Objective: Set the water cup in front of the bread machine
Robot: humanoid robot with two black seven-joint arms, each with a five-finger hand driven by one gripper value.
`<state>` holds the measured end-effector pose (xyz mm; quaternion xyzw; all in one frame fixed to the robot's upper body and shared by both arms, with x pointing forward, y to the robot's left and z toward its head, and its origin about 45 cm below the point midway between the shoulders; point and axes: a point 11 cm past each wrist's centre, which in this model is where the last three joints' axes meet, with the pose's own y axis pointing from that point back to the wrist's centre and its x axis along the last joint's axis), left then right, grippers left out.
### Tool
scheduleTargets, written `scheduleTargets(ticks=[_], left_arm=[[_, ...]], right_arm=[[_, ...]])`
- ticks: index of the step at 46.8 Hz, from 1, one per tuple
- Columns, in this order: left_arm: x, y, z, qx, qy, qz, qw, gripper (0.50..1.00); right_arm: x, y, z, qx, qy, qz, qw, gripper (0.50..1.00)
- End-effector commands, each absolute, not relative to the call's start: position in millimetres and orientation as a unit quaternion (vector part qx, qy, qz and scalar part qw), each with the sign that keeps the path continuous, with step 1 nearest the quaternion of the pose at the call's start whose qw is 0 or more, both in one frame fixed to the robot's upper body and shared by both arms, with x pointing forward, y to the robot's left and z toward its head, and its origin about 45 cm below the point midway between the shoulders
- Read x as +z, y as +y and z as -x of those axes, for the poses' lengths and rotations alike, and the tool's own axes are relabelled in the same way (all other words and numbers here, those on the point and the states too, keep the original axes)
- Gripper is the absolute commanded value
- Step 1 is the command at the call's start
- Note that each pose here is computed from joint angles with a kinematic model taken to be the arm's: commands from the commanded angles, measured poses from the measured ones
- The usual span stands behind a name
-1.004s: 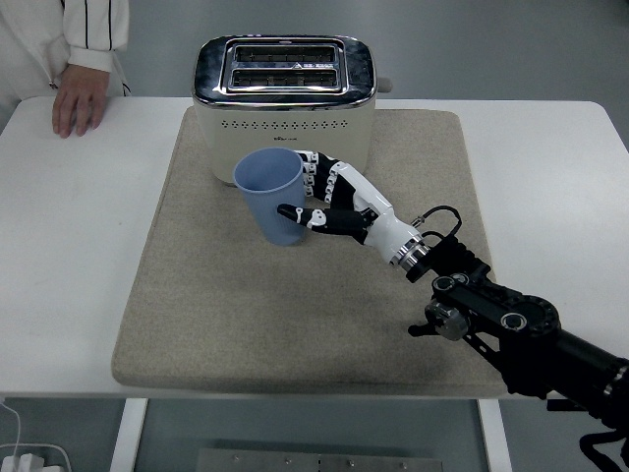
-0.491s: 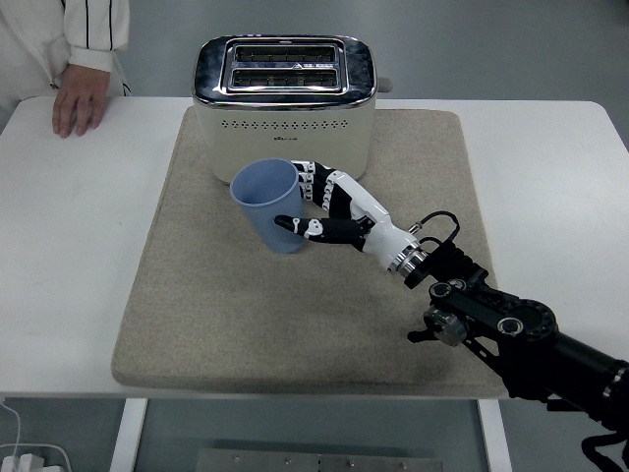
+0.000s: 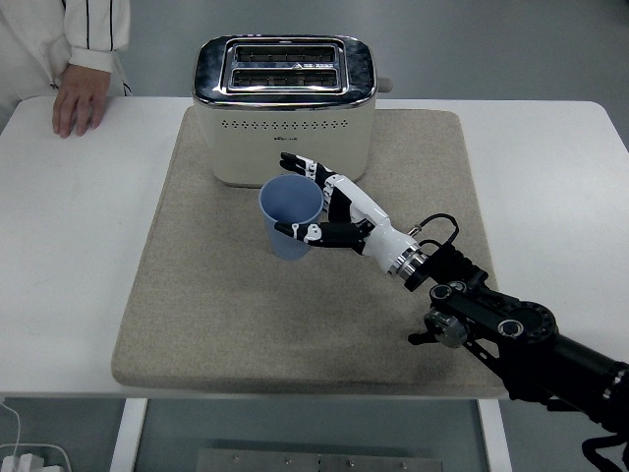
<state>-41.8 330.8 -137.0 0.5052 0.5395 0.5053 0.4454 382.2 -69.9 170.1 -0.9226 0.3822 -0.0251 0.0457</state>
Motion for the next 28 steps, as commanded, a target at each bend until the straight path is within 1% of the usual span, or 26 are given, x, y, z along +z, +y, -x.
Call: scheduleTargets(ticks=[1,8,14,19,28], left_arm=[[-137.0,330.8,41.8,0.505,0.54,-0.505,0.445,1.0],[-137.0,330.8,41.8,0.505,0.539,-0.506,0.446,1.0],[-137.0,330.8,41.8,0.505,0.539,-0.506,0.446,1.0],[-137.0,330.8,41.8,0.505,0.54,-0.505,0.445,1.0],[-137.0,330.8,41.8,0.505,0.54,-0.505,0.445,1.0]], right_arm=[[170.0,-74.9,-384.1,-0.028,0.385,0.921,0.043,0.926],[172.6,-79.7,-388.0,-0.03,0.392,0.919,0.044,0.926],[178.7,-103.9,-399.4,-0.042,0.403,0.913,0.038,0.926],[186.7,-115.8,-404.8,-0.038,0.383,0.922,0.039,0.926],[180.5,-135.6,-399.3,-0.02,0.343,0.939,0.021,0.926]])
